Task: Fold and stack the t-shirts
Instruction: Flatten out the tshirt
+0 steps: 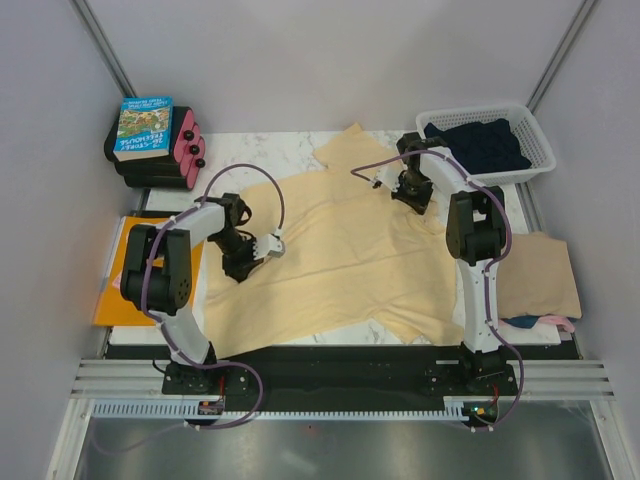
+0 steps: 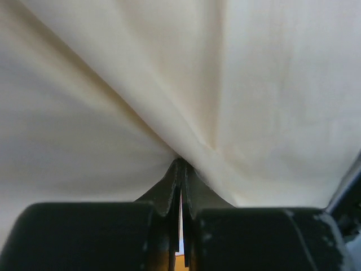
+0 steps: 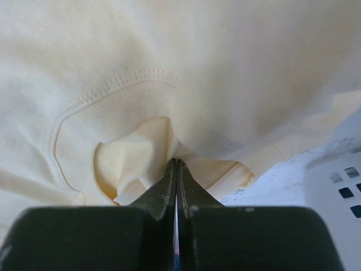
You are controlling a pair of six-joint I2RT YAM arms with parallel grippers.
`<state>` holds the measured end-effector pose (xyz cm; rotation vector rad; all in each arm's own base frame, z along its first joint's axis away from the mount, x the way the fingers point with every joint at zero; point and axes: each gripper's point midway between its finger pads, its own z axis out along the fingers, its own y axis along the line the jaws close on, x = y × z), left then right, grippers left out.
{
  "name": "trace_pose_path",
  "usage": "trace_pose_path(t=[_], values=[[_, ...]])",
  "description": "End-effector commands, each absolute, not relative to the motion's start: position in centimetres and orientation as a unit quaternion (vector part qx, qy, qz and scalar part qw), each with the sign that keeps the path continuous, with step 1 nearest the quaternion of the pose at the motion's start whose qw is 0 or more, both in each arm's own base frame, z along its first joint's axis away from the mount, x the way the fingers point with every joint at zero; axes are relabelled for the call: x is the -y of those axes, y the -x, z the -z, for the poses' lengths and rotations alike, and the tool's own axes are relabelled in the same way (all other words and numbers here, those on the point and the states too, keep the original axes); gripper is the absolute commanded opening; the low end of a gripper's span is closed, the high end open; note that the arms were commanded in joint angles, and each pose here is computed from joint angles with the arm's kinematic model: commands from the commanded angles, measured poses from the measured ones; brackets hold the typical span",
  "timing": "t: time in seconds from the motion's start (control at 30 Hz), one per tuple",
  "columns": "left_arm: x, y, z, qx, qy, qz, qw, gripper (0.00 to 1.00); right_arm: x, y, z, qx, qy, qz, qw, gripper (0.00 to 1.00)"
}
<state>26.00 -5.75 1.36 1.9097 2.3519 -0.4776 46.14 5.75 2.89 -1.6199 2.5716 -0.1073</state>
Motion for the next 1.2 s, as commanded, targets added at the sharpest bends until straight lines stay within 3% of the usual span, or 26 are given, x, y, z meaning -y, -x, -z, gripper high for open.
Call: trace_pose_path(t=[0.0,0.07,0.17,0.23,0.3,0.47,0.6,0.83,1.17], values=[[7.8,-23.0,-2.9,-0.768,-0.589,0.252,0.013,0.02,-5.6,-44.8,-6.1,-0.829,0.557,0.019,0.043,0.06],[8.2,-25.2,-4.5,-0.782,-0.571,0.246,0.055,0.29,-5.8,-45.3,-6.5,-0.831,0.554,0.022,0.051,0.27],[8.8,-29.9,-8.5,-0.785,-0.562,0.216,0.148,0.42,-6.4,-46.0,-7.0,-0.833,0.549,0.014,0.069,0.39],[9.1,-32.6,-11.2,-0.777,-0.568,0.186,0.199,0.61,-6.6,-46.4,-7.1,-0.832,0.550,0.017,0.073,0.48],[9.1,-34.7,-13.7,-0.772,-0.568,0.160,0.236,0.69,-6.7,-46.9,-7.5,-0.832,0.549,0.019,0.082,0.55],[7.5,-39.9,-17.8,-0.769,-0.554,0.063,0.313,0.70,-7.6,-48.1,-8.8,-0.826,0.553,0.016,0.113,0.56],[2.9,-41.2,-14.8,-0.778,-0.574,-0.005,0.255,0.68,-8.8,-48.1,-8.9,-0.818,0.561,0.004,0.124,0.56],[-4.6,-42.2,-9.6,-0.808,-0.563,-0.008,0.177,0.60,-10.6,-48.2,-8.4,-0.809,0.573,-0.005,0.132,0.55],[-4.1,-45.7,-9.5,-0.799,-0.570,0.034,0.190,0.59,-11.8,-47.8,-7.7,-0.802,0.585,-0.009,0.124,0.54]])
